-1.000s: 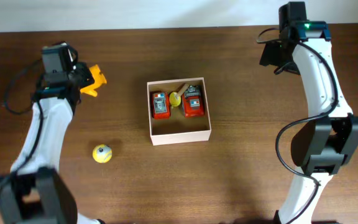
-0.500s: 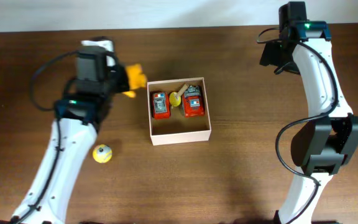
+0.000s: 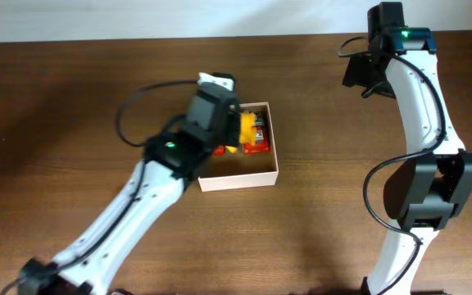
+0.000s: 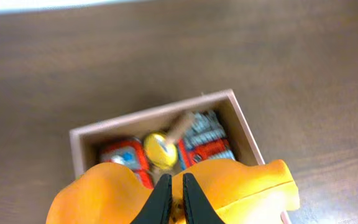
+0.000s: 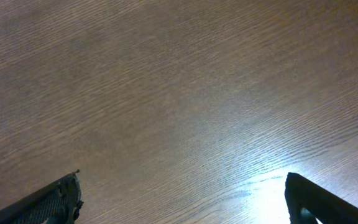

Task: Pack container
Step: 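Lift the airplane and carry it right into the box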

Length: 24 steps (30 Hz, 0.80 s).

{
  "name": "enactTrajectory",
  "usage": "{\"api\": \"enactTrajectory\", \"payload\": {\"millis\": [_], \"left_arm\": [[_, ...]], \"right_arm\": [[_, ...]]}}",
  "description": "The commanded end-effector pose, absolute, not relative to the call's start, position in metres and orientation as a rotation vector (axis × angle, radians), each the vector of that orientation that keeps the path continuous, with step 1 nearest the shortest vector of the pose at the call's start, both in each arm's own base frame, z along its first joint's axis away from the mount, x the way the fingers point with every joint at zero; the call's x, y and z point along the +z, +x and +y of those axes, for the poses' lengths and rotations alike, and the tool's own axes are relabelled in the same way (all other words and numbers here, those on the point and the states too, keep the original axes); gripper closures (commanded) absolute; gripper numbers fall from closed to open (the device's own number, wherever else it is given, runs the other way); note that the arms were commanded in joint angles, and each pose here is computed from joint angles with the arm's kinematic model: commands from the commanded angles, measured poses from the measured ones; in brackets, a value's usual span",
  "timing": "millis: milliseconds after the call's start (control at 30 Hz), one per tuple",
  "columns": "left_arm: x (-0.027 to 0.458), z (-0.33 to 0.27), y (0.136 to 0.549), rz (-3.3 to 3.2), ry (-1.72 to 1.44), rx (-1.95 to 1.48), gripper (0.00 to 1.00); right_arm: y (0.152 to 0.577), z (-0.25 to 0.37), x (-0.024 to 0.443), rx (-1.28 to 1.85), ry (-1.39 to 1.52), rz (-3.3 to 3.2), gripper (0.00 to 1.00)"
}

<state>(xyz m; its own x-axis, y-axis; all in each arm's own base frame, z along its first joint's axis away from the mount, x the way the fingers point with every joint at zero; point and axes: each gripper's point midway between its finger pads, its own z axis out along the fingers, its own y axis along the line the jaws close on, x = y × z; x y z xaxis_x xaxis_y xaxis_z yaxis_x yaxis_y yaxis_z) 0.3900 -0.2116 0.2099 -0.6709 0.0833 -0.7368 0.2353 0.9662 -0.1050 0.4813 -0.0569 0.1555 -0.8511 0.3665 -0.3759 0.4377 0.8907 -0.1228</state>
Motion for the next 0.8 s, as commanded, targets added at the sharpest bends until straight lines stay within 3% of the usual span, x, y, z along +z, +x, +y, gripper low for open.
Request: {"api": "enactTrajectory", "payload": {"millis": [0, 300, 767], "left_arm": [[0.183, -0.232, 0.387, 2.369, 0.181, -0.254, 0.93], [0.134, -0.269, 0.371, 2.459, 0.255, -0.228, 0.93], [0.123, -0.26, 0.372, 2.477, 0.238, -0.148, 0.93]], "right_arm": [[0.481, -0.06, 0.154, -0.303, 0.609, 2.711, 0.01], [0.481, -0.06, 0.154, -0.303, 0.609, 2.711, 0.01], [0.481, -0.06, 0.154, -0.303, 0.609, 2.711, 0.01]]}}
